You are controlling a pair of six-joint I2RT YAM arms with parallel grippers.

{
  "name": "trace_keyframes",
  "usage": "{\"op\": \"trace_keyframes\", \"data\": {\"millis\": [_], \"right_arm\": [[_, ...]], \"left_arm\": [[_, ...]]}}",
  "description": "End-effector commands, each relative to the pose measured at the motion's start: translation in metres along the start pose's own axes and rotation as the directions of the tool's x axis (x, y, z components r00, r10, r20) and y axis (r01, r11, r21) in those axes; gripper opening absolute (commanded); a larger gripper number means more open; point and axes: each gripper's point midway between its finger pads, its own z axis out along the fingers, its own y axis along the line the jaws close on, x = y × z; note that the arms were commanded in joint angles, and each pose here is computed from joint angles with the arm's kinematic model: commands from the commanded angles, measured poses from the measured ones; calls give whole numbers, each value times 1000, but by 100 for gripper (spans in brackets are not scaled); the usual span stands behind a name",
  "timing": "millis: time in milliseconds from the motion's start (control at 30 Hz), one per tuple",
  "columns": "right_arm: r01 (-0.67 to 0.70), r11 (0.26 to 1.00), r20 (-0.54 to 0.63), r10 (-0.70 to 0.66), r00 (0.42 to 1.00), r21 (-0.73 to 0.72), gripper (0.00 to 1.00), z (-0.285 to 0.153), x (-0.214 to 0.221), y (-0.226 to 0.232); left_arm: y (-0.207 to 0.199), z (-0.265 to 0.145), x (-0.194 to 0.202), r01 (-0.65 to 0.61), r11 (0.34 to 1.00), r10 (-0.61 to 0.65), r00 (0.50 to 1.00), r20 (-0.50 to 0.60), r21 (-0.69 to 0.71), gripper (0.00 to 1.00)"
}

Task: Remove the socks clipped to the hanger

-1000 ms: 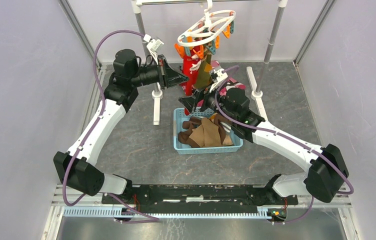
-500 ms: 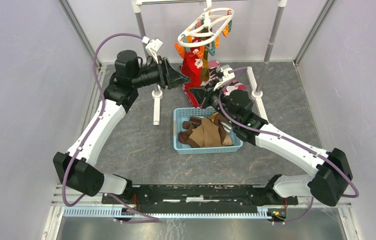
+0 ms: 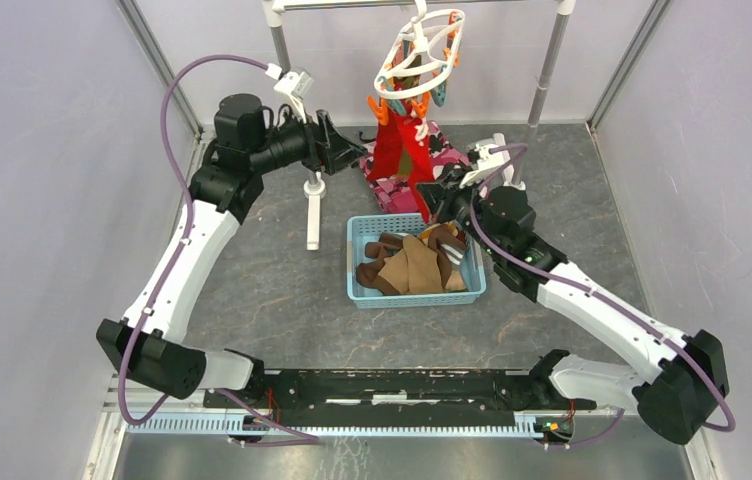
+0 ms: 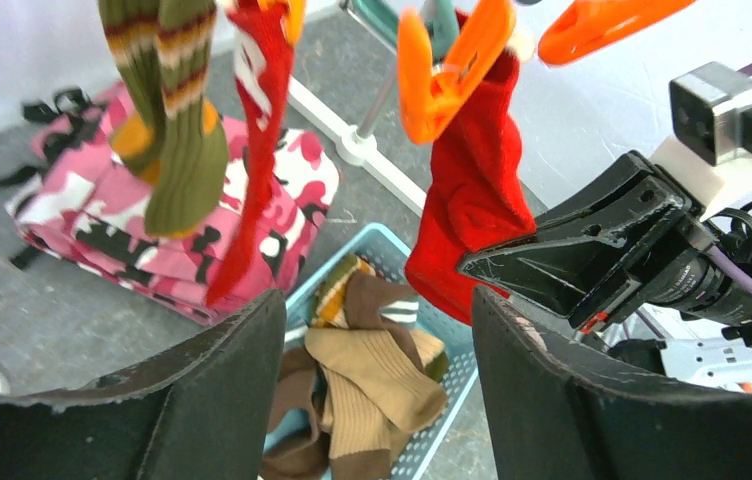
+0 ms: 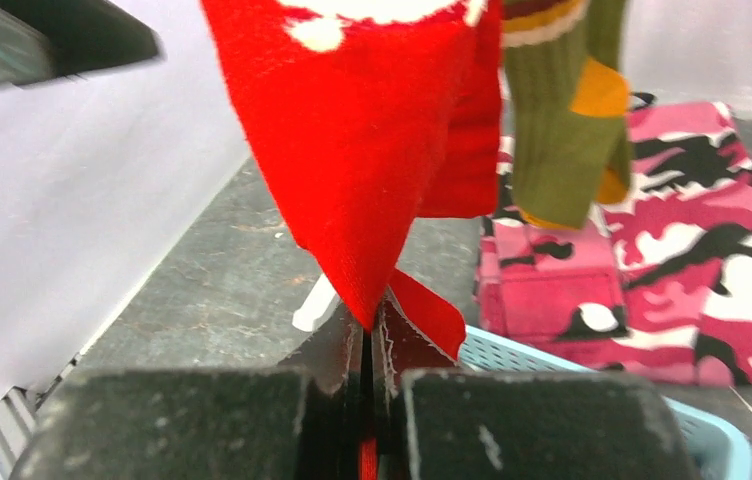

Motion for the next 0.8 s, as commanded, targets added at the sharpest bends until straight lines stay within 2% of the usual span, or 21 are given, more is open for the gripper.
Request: {"op": "trace_keyframes", "data": {"millis": [0,200,400,600,767], "right_arm": [[-17,1000,55,17,998,4,0,-24,-31,-10],[7,1000,86,-8,996,14,0,-44,-60,-14],[27,998,116,-34,993,65,0,-61,-81,-27],[25,997,74,-30,997,69,0,-55,-75,-33],[-1,998,45,-3,999,70,0,-45,-66,-39]], "left_arm": [[-10,-9,-40,-155,988,155,984,88,-5,73],[-25,-3,-44,-139,986,129,986,101,90,68],[-37,4,-61,-148,980,130,983,131,136,50],[-37,35,-69,-141,982,125,984,124,127,47],[-53,66,-77,-150,976,131,983,125,157,46]]}}
